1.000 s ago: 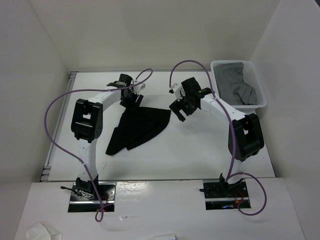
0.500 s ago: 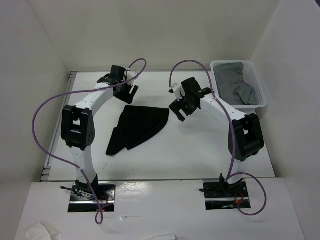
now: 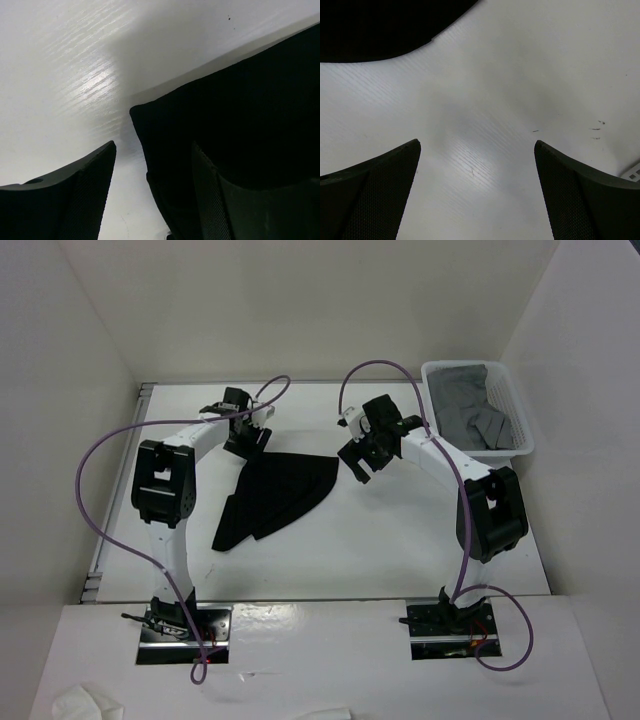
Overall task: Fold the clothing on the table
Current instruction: Flatten the skirt out
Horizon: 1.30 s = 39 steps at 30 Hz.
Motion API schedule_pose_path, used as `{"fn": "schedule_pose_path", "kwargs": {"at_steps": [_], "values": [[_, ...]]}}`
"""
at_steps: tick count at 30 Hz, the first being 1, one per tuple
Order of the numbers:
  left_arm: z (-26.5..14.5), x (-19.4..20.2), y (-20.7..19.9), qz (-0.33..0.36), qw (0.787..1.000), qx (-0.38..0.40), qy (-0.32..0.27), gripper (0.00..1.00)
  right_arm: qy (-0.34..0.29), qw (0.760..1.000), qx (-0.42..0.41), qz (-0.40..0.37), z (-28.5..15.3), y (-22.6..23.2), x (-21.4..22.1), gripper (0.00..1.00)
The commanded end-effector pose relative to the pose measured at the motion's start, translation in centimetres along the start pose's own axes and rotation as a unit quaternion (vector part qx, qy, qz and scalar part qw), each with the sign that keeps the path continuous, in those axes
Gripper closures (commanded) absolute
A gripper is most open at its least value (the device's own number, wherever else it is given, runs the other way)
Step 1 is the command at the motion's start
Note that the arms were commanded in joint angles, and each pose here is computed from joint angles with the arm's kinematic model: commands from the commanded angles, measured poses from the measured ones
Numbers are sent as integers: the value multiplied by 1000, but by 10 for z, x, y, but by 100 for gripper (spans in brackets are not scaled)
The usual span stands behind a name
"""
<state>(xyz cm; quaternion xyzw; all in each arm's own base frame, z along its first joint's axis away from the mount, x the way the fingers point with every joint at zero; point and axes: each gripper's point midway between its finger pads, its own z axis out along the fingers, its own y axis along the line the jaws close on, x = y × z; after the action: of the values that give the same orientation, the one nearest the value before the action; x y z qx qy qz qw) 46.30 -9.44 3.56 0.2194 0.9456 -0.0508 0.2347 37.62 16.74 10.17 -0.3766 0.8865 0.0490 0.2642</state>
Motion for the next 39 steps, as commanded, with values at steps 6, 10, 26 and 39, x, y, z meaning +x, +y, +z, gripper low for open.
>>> {"fn": "schedule_pose_path", "kwargs": {"at_steps": [6, 10, 26, 39], "values": [[19, -6, -14, -25, 998, 53, -9, 40, -26, 999, 20, 20, -5, -13, -12, 2], [22, -7, -16, -29, 997, 71, -15, 44, -50, 995, -1, 83, 5, -23, -16, 2], [7, -4, -18, -29, 995, 92, -18, 63, -50, 969, -174, 166, 88, 14, -50, 8], [-3, -1, -9, -32, 996, 82, -18, 70, -60, 967, -198, 149, 106, 34, -65, 20]]}}
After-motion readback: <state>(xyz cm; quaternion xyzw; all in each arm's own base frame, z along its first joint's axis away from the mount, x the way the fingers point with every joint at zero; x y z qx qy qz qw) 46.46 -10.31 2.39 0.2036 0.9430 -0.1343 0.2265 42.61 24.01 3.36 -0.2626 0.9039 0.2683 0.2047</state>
